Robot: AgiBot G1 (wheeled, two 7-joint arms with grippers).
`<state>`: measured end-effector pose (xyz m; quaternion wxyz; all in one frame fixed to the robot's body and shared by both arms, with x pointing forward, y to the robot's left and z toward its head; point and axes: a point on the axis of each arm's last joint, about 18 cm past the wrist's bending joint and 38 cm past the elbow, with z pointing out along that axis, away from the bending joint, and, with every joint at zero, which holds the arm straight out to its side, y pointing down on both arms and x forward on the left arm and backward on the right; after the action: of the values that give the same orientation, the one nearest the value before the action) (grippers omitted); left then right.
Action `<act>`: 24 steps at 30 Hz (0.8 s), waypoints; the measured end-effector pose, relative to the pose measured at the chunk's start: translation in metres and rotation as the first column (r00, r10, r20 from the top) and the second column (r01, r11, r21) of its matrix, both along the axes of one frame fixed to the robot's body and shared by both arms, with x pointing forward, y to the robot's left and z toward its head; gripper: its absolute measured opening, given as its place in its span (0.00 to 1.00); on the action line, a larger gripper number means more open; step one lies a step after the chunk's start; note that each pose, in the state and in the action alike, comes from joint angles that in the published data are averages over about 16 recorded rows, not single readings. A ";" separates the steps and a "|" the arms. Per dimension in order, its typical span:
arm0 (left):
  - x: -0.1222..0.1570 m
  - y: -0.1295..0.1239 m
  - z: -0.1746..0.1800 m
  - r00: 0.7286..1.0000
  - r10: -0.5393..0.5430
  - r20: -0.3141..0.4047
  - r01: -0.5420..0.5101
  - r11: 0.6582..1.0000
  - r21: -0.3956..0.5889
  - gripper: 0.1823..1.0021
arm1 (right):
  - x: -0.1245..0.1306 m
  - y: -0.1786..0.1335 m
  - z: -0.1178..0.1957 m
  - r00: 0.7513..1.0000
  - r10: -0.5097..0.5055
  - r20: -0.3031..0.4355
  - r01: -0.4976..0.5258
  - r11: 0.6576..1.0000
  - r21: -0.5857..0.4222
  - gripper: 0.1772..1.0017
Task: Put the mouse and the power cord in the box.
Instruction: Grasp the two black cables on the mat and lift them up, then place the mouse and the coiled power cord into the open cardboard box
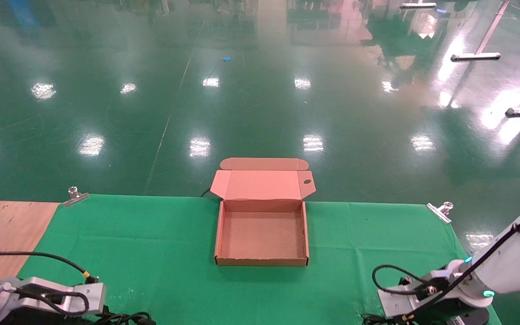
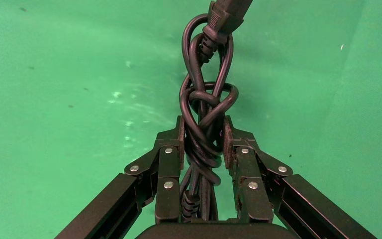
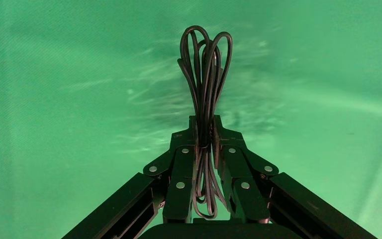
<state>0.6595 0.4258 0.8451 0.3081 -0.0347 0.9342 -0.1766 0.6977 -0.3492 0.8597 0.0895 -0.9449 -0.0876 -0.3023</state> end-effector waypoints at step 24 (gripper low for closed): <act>0.017 -0.087 0.196 0.930 -0.202 0.308 0.201 0.979 0.036 0.18 | -0.013 0.056 0.205 0.945 0.118 0.307 -0.159 0.981 0.112 0.06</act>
<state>0.6768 0.3388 1.0411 0.4311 0.0901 0.8732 -0.2088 0.6846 -0.2933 1.0652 0.1598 -0.8717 -0.1457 -0.4397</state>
